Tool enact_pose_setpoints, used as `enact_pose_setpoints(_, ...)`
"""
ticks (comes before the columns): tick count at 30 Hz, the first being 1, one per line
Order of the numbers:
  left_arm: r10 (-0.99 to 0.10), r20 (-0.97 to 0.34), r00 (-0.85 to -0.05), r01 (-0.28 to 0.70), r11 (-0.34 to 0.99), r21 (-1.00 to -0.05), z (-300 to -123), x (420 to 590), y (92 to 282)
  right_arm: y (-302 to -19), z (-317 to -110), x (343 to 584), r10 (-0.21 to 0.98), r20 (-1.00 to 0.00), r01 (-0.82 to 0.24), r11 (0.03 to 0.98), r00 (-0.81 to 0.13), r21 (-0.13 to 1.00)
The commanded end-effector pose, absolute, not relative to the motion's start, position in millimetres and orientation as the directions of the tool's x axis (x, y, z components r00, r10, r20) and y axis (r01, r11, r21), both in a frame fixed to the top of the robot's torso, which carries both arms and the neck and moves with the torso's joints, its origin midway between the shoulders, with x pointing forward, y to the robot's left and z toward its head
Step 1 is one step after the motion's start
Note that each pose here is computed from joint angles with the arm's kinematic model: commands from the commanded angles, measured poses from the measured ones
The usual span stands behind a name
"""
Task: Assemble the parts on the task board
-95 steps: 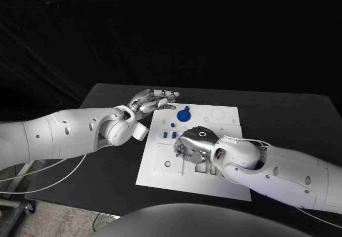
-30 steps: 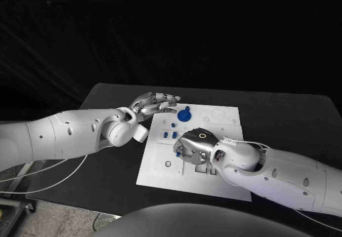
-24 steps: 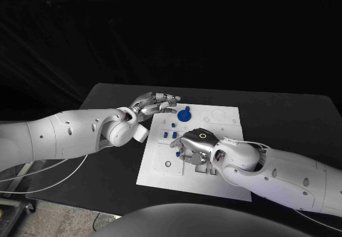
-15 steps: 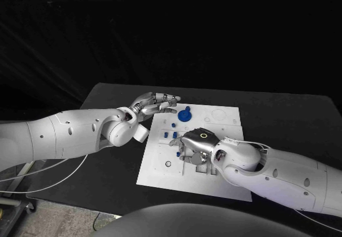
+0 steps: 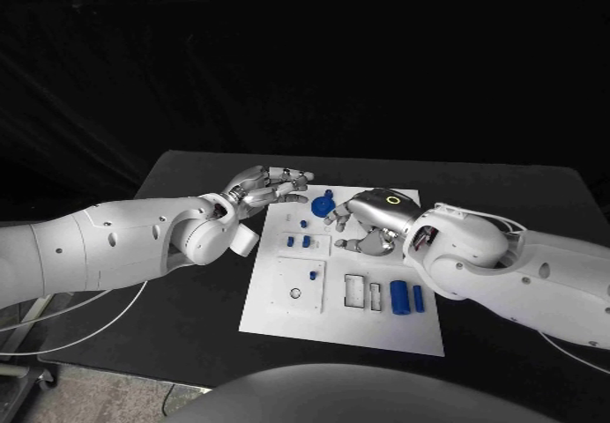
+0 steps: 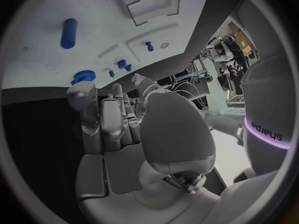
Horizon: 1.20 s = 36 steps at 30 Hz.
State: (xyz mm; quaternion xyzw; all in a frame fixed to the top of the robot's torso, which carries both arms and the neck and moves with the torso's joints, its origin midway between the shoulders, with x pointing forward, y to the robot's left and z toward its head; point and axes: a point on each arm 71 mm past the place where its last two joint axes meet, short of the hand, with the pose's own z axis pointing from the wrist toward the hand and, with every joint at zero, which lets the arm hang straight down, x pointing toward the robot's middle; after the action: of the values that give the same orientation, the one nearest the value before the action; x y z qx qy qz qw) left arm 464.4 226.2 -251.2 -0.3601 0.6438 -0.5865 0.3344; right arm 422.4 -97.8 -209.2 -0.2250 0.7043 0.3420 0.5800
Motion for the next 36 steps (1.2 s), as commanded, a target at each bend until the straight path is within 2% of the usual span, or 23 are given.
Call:
enact_pose_setpoints(1, -0.855, -0.012, -0.518, -0.044, 0.04, -0.998, -248.3, 462.0, 226.1, -109.8, -208.4, 425.8, 0.091, -0.949, -0.638, 0.721, -0.301, 0.271)
enact_pose_setpoints(6, -0.866, -0.022, -0.5, 0.026, 0.011, -1.0, -241.7, 458.5, 229.6, -131.0, -203.9, 430.6, 0.086, -0.954, -0.611, 0.751, -0.287, 0.251)
enact_pose_setpoints(11, -0.874, -0.037, -0.485, 0.086, -0.006, -0.996, -237.0, 457.4, 230.5, -149.2, -212.1, 433.0, 0.072, -0.95, -0.58, 0.777, -0.305, 0.245)
enact_pose_setpoints(22, -0.87, -0.03, -0.492, 0.082, -0.012, -0.997, -238.0, 458.5, 227.8, -171.5, -224.7, 434.1, 0.036, -0.941, -0.536, 0.814, -0.336, 0.222)
enact_pose_setpoints(36, -0.869, -0.026, -0.494, 0.066, -0.008, -0.998, -240.7, 458.6, 229.1, -167.4, -253.5, 432.4, 0.044, -0.943, -0.553, 0.801, -0.329, 0.23)
